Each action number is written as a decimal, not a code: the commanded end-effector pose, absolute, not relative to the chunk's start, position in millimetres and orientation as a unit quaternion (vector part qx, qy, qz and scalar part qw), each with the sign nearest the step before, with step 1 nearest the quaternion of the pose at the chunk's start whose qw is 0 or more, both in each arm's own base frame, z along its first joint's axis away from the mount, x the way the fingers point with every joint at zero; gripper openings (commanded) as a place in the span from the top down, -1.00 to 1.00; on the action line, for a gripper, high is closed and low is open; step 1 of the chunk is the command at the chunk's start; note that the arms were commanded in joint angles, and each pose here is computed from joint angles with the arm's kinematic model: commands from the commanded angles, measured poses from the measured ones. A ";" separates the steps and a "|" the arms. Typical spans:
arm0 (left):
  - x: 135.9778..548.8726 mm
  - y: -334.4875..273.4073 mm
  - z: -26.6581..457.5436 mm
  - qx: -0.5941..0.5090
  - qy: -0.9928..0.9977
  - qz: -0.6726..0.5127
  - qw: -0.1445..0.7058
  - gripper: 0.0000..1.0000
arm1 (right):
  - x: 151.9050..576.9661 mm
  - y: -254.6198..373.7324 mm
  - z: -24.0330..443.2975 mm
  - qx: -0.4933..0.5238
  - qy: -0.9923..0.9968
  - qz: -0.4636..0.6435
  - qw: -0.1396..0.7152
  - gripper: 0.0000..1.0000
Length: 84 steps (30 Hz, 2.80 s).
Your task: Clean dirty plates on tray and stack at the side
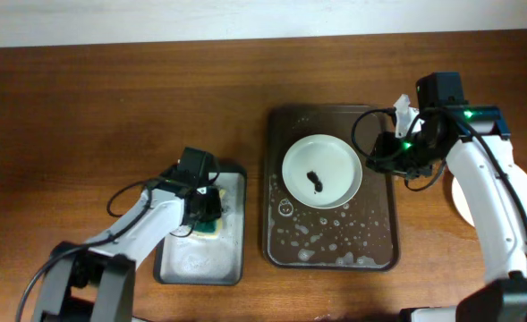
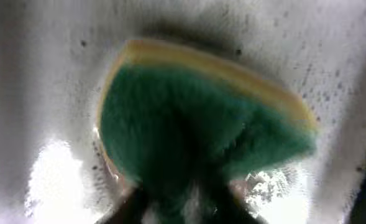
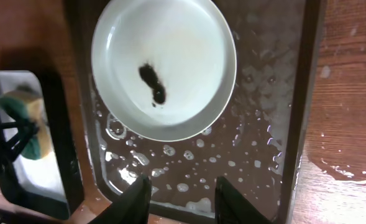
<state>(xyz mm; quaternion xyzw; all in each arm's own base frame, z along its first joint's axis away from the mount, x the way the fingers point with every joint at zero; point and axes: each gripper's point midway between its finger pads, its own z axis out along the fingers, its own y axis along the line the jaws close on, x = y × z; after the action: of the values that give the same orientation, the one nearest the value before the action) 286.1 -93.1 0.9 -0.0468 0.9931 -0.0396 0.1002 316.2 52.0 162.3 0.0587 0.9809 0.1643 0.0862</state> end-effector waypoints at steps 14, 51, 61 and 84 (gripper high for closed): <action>337.7 -150.9 138.0 0.009 0.976 -0.169 0.139 1.00 | 372.9 40.5 57.0 0.037 0.991 0.120 0.046 0.37; 336.9 -282.6 93.2 0.122 0.952 -0.244 0.137 1.00 | 308.3 66.0 -13.9 0.142 0.986 0.074 -0.054 0.92; 328.8 -363.4 29.5 0.100 0.926 -0.358 0.066 1.00 | 300.8 65.0 -13.5 0.143 0.985 0.070 -0.069 0.92; 349.8 -261.4 -12.1 0.065 0.991 0.027 0.116 1.00 | 268.9 42.2 -9.9 0.131 0.984 0.001 -0.123 0.92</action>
<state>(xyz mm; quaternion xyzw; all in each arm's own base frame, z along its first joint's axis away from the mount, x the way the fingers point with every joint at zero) 346.7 -270.5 11.0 0.0626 0.9894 0.0150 0.1301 294.5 75.1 5.5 0.1392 0.9825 0.0891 -0.0864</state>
